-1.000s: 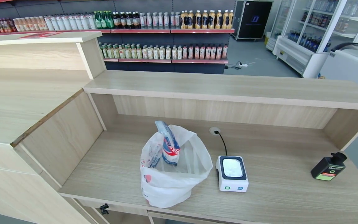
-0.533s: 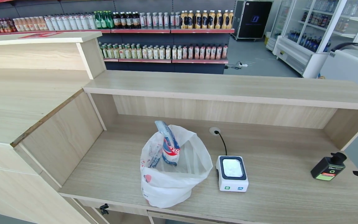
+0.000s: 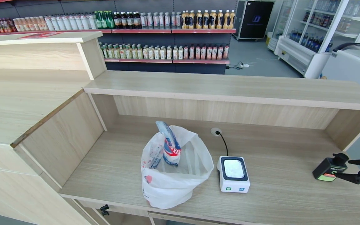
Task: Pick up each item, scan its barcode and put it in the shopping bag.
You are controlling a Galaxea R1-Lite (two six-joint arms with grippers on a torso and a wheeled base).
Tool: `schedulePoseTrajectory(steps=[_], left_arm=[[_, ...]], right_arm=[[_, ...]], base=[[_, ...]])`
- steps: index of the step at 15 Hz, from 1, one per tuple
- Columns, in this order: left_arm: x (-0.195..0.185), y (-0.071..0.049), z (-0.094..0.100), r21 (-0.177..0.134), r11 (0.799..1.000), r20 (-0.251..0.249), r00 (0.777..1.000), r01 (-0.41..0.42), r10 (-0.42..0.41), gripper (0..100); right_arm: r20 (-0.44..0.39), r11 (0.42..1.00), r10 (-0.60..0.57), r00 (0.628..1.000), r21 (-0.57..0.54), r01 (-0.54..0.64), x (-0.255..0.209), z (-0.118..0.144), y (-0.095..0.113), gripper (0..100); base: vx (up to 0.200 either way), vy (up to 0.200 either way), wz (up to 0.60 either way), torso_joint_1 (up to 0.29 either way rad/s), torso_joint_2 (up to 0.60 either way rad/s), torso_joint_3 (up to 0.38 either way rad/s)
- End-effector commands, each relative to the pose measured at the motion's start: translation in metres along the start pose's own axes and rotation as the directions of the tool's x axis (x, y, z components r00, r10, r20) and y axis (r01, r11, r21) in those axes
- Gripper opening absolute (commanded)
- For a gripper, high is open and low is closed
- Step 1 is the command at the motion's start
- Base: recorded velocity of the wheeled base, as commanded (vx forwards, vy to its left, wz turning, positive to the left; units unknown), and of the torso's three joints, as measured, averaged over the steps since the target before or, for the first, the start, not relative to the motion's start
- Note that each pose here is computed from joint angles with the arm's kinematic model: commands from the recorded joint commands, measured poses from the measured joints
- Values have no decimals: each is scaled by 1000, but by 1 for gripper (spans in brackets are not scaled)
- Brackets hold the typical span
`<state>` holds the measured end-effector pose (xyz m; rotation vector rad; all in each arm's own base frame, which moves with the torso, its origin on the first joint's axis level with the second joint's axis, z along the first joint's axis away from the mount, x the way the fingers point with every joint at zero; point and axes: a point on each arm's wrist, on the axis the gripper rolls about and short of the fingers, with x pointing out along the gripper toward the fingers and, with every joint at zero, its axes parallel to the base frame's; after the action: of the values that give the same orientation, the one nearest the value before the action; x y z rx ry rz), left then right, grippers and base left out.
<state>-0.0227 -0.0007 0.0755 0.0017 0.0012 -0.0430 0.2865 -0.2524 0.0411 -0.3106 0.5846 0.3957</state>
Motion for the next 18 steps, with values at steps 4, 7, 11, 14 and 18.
schedulePoseTrajectory(steps=[4, 7, 11, 14, 18], left_arm=[[0, 0, 0, 0, 1000, 0, 1000, 0, 0, 100], [0, 0, 0, 0, 1000, 0, 1000, 0, 0, 100], [0, 0, 0, 0, 1000, 0, 1000, 0, 0, 100], [0, 0, 0, 0, 1000, 0, 1000, 0, 0, 100], [0, 0, 0, 0, 1000, 0, 1000, 0, 0, 100]], right_arm=[[7, 998, 54, 999, -33, -54, 27, 6, 3, 100], [16, 996, 74, 997, -54, -73, 39, 8, 7, 100], [24, 993, 102, 994, -59, -101, 47, 10, 11, 100], [24, 992, 112, 993, -61, -111, 52, 10, 12, 100], [38, 989, 129, 991, -72, -126, 55, 14, 15, 0]], base=[[0, 0, 0, 0, 0, 0], [0, 0, 0, 0, 0, 0], [0, 0, 0, 0, 0, 0], [0, 0, 0, 0, 0, 0], [0, 0, 0, 0, 0, 0]])
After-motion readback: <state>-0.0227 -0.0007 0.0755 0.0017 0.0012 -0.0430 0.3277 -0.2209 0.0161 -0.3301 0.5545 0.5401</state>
